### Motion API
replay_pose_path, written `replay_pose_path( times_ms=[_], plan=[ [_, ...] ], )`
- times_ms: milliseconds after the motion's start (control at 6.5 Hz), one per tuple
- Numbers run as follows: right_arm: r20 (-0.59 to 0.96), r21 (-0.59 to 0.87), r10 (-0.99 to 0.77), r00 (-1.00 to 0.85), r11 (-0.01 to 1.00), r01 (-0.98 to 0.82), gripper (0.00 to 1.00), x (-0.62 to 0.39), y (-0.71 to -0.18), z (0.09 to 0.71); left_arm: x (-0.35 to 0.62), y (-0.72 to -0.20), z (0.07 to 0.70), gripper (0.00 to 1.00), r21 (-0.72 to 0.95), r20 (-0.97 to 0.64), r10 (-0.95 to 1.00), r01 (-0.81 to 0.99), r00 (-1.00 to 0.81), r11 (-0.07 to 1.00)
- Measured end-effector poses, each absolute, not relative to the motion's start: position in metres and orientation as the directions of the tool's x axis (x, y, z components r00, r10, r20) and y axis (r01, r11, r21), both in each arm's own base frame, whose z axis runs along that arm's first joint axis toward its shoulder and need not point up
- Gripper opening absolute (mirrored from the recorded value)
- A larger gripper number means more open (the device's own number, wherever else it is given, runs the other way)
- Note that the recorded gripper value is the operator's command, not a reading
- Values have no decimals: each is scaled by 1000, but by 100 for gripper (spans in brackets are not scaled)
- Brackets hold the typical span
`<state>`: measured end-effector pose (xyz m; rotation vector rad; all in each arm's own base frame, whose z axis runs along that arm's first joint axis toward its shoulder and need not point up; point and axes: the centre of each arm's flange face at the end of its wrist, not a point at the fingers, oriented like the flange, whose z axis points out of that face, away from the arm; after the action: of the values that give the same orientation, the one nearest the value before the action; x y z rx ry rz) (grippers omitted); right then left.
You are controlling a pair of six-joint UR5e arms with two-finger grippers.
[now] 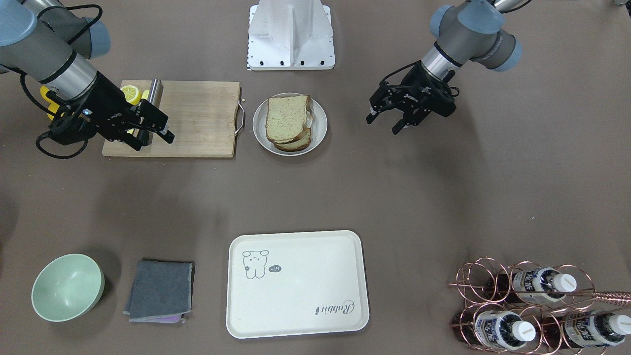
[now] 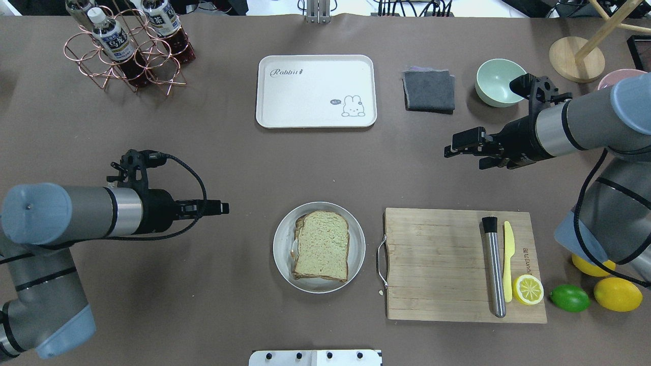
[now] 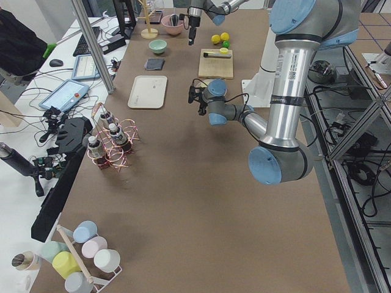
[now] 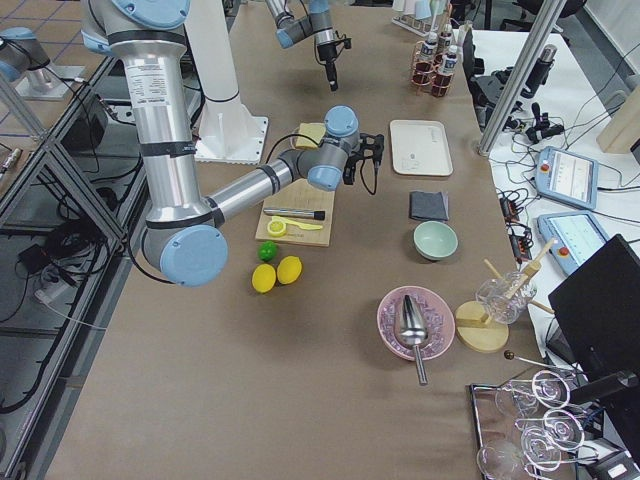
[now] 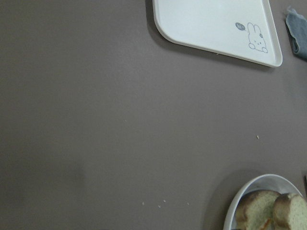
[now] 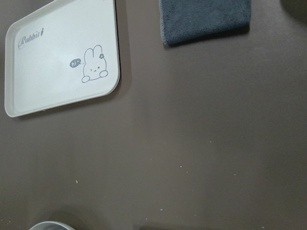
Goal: Make sandwich and place on tray
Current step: 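Grasp the white plate rim with the left gripper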
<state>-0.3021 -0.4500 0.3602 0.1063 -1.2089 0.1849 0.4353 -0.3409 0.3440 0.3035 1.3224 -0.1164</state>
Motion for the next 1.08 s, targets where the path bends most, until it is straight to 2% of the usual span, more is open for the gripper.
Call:
replay_pose_path(
  times_ms=[154,308,462,1077],
  plan=[
    [935,-16,86,343,980,-201,100,-301,-451,362,464,-318,330,63,153,-968,90,264,236,952],
    [935,-16,87,344,979,-203,100,-300,-451,363,491,-303,312,57,149,-968,85,270,235,951],
    [934,-17,89,346,979,-205,100,-300,-452,364,509,-297,299,56,137,-969,71,274,236,952],
    [933,-15,89,349,978,-210,100,-302,-453,365,538,-301,298,55,110,-967,37,279,254,954]
  ],
)
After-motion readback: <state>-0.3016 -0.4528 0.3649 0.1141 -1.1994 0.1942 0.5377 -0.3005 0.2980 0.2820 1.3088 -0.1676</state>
